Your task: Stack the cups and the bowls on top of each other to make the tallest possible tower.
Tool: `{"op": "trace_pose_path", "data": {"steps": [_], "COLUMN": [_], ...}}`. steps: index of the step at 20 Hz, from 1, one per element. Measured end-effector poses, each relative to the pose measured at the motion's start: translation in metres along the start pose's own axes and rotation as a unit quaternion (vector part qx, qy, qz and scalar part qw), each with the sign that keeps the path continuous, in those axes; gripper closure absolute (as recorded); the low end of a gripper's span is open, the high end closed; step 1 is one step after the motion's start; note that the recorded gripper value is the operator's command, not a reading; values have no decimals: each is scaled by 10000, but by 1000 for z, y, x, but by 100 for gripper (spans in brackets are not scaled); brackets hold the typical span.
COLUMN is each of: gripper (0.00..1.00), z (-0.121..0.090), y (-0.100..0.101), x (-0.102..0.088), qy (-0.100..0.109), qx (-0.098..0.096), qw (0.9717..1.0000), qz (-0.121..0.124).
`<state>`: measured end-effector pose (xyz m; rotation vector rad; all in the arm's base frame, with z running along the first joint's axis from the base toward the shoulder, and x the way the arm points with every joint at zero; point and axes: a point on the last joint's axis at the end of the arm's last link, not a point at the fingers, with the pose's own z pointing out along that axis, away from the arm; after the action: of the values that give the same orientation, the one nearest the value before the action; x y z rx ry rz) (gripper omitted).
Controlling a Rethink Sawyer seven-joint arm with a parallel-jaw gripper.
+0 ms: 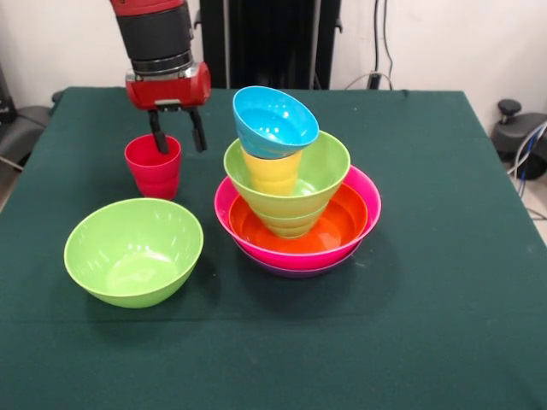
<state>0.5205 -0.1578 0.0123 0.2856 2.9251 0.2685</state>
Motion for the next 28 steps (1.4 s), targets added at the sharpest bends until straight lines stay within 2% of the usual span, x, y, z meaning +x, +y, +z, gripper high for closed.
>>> {"op": "trace_pose_path", "data": {"steps": [9, 16, 28], "gripper": [0, 0, 0], "z": [6, 19, 27], "y": [0, -9, -13], "x": [0, 1, 2], "qy": [14, 6, 13], "qx": [-48, -38, -88], "qw": [10000, 10000, 9998], "qz": [46, 69, 158]}}
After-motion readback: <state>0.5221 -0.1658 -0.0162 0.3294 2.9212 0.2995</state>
